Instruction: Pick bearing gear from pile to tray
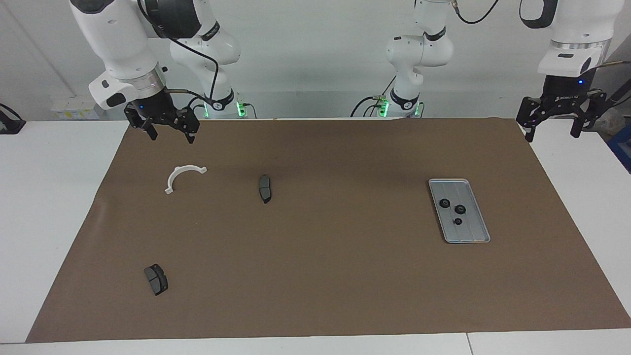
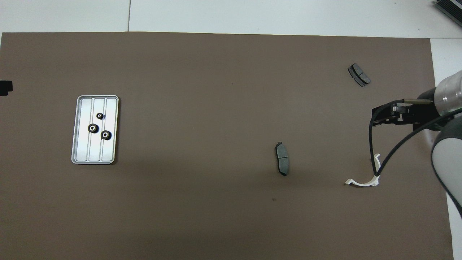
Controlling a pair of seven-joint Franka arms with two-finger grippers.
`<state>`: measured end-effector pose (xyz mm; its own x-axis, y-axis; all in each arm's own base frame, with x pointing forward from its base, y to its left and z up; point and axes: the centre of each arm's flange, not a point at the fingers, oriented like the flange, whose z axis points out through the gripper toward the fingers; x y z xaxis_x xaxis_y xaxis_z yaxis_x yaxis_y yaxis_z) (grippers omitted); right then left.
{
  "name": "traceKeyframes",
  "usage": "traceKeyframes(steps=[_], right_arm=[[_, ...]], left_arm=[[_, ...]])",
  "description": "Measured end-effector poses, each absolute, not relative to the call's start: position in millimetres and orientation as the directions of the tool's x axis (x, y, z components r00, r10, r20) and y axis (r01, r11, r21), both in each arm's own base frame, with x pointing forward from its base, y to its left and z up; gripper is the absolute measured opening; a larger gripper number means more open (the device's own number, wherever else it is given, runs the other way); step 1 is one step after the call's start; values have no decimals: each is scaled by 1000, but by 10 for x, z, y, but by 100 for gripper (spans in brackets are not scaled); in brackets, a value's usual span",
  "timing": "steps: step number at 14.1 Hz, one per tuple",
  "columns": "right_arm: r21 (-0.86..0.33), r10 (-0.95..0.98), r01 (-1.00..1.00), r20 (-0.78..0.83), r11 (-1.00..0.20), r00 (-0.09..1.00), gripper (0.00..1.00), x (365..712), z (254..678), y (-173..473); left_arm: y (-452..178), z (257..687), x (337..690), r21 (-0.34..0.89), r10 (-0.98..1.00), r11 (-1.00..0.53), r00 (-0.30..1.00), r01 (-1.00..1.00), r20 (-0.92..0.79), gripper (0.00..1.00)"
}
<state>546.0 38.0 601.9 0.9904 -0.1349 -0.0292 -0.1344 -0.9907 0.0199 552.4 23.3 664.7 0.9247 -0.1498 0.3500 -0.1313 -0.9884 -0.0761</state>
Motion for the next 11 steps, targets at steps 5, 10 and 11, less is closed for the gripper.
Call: traceKeyframes(steps=[5, 10, 11], right_arm=[[20, -135, -134, -29, -991, 990, 100, 5460, 6019, 380], [20, -135, -134, -29, -991, 990, 100, 5460, 6019, 380], [20, -135, -134, -29, -991, 990, 100, 5460, 6019, 380]], left_arm=[[54, 6573, 5477, 8, -80, -996, 951, -86, 298, 100], [-78, 6313, 5538, 19, -80, -996, 971, -86, 223, 100], [-85, 6226, 5580, 19, -76, -996, 975, -82, 208, 100]])
